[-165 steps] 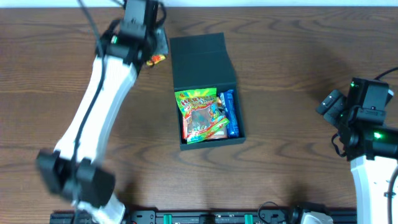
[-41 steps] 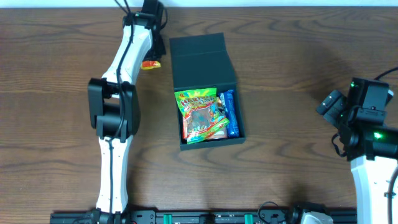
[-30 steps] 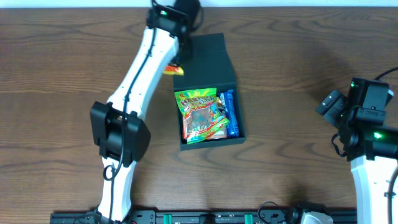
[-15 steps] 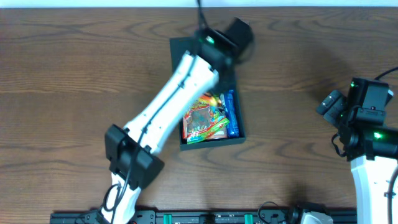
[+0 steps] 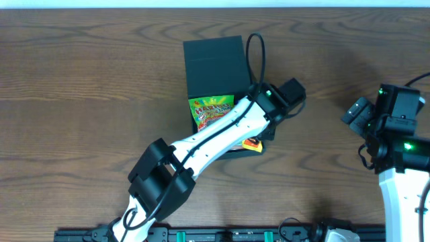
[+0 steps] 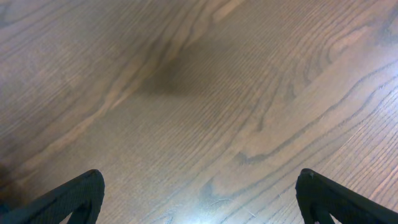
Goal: Pack container
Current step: 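Carry the Julie's packet over the box and lower it inside, then release the packet and withdraw the left gripper to the left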
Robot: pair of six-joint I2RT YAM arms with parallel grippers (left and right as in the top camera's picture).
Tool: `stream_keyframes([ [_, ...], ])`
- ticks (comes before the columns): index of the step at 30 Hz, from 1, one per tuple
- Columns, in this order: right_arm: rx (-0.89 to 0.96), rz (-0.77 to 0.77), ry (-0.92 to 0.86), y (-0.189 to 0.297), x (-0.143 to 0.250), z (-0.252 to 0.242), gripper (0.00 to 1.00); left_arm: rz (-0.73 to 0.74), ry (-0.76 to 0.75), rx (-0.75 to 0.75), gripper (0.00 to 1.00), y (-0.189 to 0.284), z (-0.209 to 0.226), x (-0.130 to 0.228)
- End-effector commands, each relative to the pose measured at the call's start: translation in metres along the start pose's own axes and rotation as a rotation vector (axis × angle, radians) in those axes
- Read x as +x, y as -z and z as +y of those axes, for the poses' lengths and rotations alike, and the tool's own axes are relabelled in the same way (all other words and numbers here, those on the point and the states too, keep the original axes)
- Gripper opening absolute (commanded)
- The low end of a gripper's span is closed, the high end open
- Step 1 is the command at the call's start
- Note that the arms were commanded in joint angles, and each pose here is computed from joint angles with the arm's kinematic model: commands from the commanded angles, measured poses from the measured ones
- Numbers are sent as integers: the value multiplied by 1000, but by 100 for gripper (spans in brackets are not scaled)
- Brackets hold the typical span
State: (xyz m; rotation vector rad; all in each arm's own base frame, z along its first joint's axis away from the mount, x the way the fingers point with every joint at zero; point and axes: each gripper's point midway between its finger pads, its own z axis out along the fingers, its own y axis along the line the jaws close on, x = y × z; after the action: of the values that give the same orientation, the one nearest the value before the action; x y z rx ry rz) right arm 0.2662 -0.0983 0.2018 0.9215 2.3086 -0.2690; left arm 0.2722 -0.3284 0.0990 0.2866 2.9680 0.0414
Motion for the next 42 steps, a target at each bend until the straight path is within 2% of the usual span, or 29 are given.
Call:
stream_keyframes([
  [1, 22, -7, -25, 0, -2, -6, 99, -17, 78, -3, 24, 1, 0, -1],
  [12, 22, -7, -25, 0, -2, -6, 99, -160, 118, -145, 19, 24, 35, -19],
  [16, 22, -7, -25, 0, -2, -6, 99, -248, 131, -136, 20, 63, 49, -25],
  [20, 22, -7, -25, 0, -2, -6, 99, -394, 108, -92, 30, 123, 69, -33],
  [23, 22, -7, -25, 0, -2, -6, 99, -460, 89, -61, 42, 166, 97, -28],
  [24, 22, -7, -25, 0, -2, -6, 99, -471, 109, -62, 43, 179, 112, -24],
  [30, 60, -64, -37, 0, -13, -11, 99, -492, 279, -115, 74, 228, 217, 10],
  [35, 54, -56, -35, 0, -12, -10, 99, -508, 261, -112, 95, 254, 266, 44],
  [38, 52, -52, -34, 0, -11, -10, 99, -513, 163, -92, 95, 256, 270, 60],
  [42, -5, -82, -68, 0, -20, 1, 99, -492, 47, -50, 95, 237, 261, 76],
])
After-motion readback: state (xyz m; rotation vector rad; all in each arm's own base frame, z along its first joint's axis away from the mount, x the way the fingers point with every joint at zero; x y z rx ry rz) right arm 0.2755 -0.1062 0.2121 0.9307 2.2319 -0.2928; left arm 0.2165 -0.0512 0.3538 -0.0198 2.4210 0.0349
